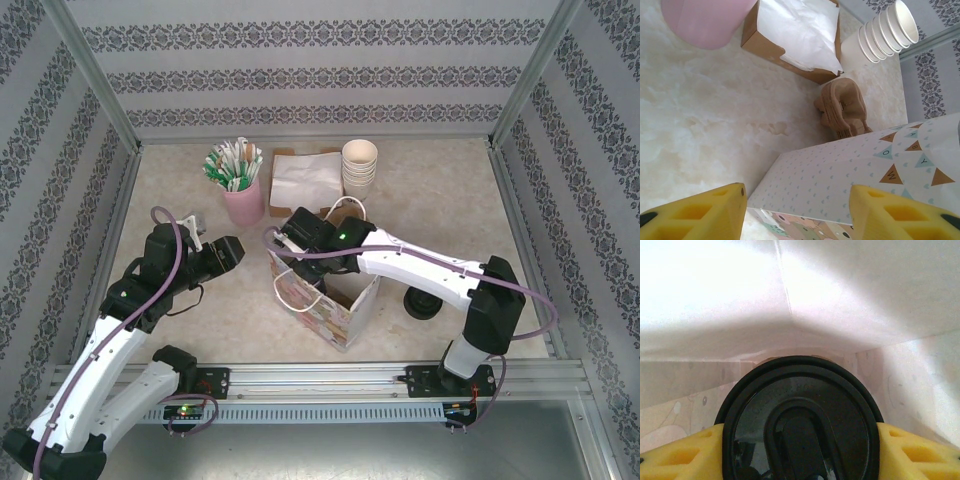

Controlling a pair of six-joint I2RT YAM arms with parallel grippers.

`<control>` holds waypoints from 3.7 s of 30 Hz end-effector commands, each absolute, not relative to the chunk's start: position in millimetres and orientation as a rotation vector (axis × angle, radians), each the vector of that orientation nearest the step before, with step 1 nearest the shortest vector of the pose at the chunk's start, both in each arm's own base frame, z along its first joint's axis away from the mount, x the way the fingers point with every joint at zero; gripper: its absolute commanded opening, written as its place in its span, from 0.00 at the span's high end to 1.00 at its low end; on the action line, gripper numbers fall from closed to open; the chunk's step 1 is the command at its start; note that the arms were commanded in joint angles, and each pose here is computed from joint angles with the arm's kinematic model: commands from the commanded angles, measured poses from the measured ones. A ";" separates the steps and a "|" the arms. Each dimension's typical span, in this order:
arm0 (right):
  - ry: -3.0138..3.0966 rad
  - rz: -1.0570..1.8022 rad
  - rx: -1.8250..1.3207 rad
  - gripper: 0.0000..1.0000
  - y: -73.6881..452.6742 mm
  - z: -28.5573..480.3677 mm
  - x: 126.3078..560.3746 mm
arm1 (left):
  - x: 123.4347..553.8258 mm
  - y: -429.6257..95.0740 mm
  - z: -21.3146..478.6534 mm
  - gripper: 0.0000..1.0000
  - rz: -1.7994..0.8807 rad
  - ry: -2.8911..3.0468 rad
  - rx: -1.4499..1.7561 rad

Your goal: Pack the takeout coffee

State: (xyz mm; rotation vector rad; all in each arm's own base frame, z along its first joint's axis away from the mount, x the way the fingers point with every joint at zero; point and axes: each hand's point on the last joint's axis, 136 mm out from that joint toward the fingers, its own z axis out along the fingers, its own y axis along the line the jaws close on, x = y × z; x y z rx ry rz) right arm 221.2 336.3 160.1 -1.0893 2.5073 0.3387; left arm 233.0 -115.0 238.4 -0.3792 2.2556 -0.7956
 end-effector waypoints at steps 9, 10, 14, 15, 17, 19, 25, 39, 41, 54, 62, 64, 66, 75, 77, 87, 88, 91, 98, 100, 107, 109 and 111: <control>2.469 0.400 -1.037 0.46 340.5 170.8 216.3 | 233.7 -126.4 261.8 0.38 -0.874 2.203 -0.319; 2.476 0.398 -1.036 0.46 339.8 168.8 215.8 | 233.7 -126.8 261.4 0.38 -0.875 2.205 -0.318; 2.474 0.407 -1.029 0.46 339.3 166.8 214.3 | 232.9 -126.3 263.0 0.38 -0.870 2.207 -0.310; 2.471 0.411 -1.031 0.46 339.6 167.1 213.7 | 232.8 -126.1 263.4 0.38 -0.868 2.207 -0.308; 2.470 0.417 -1.031 0.46 340.2 167.3 213.2 | 233.1 -126.3 262.8 0.38 -0.866 2.210 -0.309; 2.464 0.420 -1.028 0.45 340.2 167.6 213.5 | 233.3 -126.2 262.4 0.38 -0.865 2.210 -0.309; 2.461 0.431 -1.022 0.45 340.9 166.6 213.0 | 234.4 -128.3 261.0 0.37 -0.868 2.224 -0.304; 2.434 0.445 -0.994 0.45 338.6 176.4 212.8 | 234.1 -133.1 262.2 0.35 -0.886 2.236 -0.274; 2.426 0.447 -0.984 0.45 337.5 180.2 213.1 | 233.6 -133.0 261.9 0.34 -0.882 2.241 -0.271; 2.270 0.505 -0.878 0.45 331.6 244.8 216.3 | 235.8 -135.7 272.8 0.33 -0.870 2.206 -0.214; 2.138 0.565 -0.781 0.45 320.0 301.6 217.5 | 236.8 -135.7 283.1 0.33 -0.852 2.167 -0.166; 2.100 0.594 -0.754 0.45 317.3 318.7 216.9 | 238.4 -136.4 288.5 0.33 -0.848 2.144 -0.144; 2.062 0.619 -0.727 0.45 315.0 334.4 216.6 | 240.0 -137.9 293.9 0.33 -0.847 2.124 -0.120; 1.940 0.685 -0.659 0.44 306.1 377.6 214.6 | 243.4 -156.8 321.1 0.29 -0.881 2.051 0.061; 1.934 0.688 -0.660 0.44 305.0 382.9 213.7 | 242.7 -161.2 333.4 0.26 -0.875 2.011 0.138; 1.955 0.678 -0.593 0.44 281.4 410.1 206.9 | 215.2 -196.3 393.6 0.15 -0.814 1.695 0.710; 1.950 0.689 -0.587 0.44 279.4 413.7 205.2 | 211.1 -202.2 395.3 0.13 -0.802 1.656 0.784; 1.914 0.737 -0.575 0.44 275.9 426.9 199.5 | 199.5 -219.1 396.0 0.10 -0.763 1.539 0.970; 1.841 0.835 -0.570 0.44 270.5 451.3 186.1 | 188.8 -242.8 394.4 0.00 -0.671 1.393 1.186; 1.818 0.867 -0.571 0.44 270.0 458.4 181.9 | 187.5 -250.5 391.4 0.00 -0.670 1.385 1.223; 1.780 0.943 -0.586 0.44 275.0 469.9 172.3 | 191.8 -269.7 387.7 0.00 -0.617 1.356 1.265; 1.770 0.957 -0.595 0.44 276.7 472.2 168.9 | 196.3 -272.0 389.2 0.02 -0.596 1.358 1.253; 1.768 0.961 -0.601 0.44 278.4 471.7 167.5 | 197.7 -274.0 391.2 0.04 -0.593 1.349 1.240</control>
